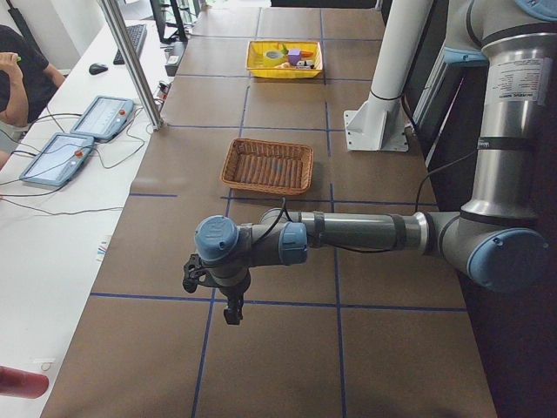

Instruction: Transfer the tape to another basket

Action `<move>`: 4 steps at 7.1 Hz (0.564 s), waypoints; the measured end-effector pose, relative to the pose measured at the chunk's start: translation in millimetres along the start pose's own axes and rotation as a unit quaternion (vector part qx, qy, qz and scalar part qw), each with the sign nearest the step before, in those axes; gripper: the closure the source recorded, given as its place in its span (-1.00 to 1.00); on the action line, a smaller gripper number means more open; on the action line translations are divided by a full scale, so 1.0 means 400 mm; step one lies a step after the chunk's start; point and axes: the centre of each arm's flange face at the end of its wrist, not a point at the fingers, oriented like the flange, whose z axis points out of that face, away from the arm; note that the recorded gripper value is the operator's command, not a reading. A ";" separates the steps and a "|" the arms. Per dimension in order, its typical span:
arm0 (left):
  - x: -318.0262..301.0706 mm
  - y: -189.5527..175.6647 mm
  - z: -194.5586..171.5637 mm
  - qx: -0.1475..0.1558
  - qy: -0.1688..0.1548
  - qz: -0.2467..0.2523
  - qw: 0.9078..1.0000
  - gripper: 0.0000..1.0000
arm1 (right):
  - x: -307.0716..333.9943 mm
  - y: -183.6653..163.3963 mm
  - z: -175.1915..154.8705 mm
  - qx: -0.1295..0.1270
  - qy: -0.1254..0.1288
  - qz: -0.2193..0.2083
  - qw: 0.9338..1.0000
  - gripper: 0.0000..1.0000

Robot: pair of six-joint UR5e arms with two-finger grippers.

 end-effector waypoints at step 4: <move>0.017 -0.002 -0.017 0.007 -0.001 0.006 1.000 -1.00 | -0.277 -0.072 0.136 -0.012 -0.008 0.009 1.000 -1.00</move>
